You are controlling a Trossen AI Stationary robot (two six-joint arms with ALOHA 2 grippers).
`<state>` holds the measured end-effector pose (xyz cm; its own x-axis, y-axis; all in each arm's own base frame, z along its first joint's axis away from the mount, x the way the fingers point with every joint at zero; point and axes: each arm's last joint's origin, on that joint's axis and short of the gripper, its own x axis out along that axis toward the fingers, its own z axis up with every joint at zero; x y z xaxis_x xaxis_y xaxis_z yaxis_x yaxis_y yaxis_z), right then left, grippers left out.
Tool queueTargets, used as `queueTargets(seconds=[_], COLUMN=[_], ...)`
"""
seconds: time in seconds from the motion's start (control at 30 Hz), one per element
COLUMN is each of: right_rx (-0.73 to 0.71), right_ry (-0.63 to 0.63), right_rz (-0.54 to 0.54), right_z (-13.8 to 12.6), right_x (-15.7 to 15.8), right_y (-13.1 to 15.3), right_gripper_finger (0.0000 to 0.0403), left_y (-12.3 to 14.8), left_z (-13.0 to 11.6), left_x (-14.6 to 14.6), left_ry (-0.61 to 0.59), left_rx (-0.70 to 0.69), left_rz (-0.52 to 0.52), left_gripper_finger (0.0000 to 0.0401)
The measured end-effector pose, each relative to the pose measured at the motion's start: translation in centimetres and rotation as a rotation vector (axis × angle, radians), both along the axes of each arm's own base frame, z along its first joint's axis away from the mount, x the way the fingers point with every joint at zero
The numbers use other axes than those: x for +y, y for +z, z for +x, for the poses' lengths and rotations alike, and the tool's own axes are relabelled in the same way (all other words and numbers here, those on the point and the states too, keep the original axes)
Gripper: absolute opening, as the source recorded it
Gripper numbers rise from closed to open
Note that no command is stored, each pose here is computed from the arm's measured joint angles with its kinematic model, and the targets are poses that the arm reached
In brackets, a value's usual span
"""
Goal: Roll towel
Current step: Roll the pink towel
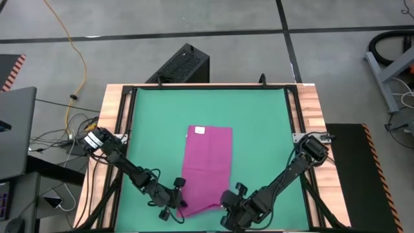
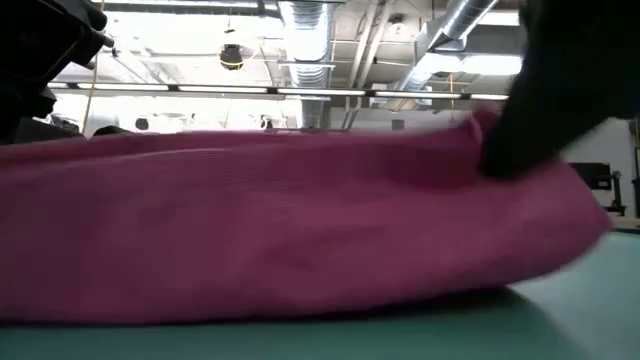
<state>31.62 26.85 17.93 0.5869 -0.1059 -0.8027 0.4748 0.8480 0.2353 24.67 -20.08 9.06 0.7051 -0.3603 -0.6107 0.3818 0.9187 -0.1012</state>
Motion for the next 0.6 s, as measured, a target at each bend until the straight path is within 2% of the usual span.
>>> queueTargets(seconds=[0.1, 0.3, 0.47, 0.6], right_rx=[0.040, 0.055, 0.092, 0.094], right_ry=[-0.052, -0.044, -0.042, -0.044], right_rz=[0.002, -0.001, -0.006, -0.007], right_z=[-0.2, 0.0, 0.0, 0.3], right_x=[-0.5, -0.7, -1.1, -1.4], right_y=[-0.3, -0.4, -0.6, -0.6], right_gripper_finger=[0.0005, 0.0006, 0.0007, 0.0007], left_y=[0.0, 0.7, 3.0, 5.9], left_z=[0.0, -0.1, -1.0, -1.4], left_x=[0.0, 0.2, 0.9, 1.1], left_ry=[0.005, 0.021, 0.066, 0.077], left_rx=[0.001, 0.015, 0.037, -0.041], left_rz=[-0.005, -0.012, 0.010, -0.028], left_gripper_finger=[0.0000, 0.0000, 0.0000, 0.0000])
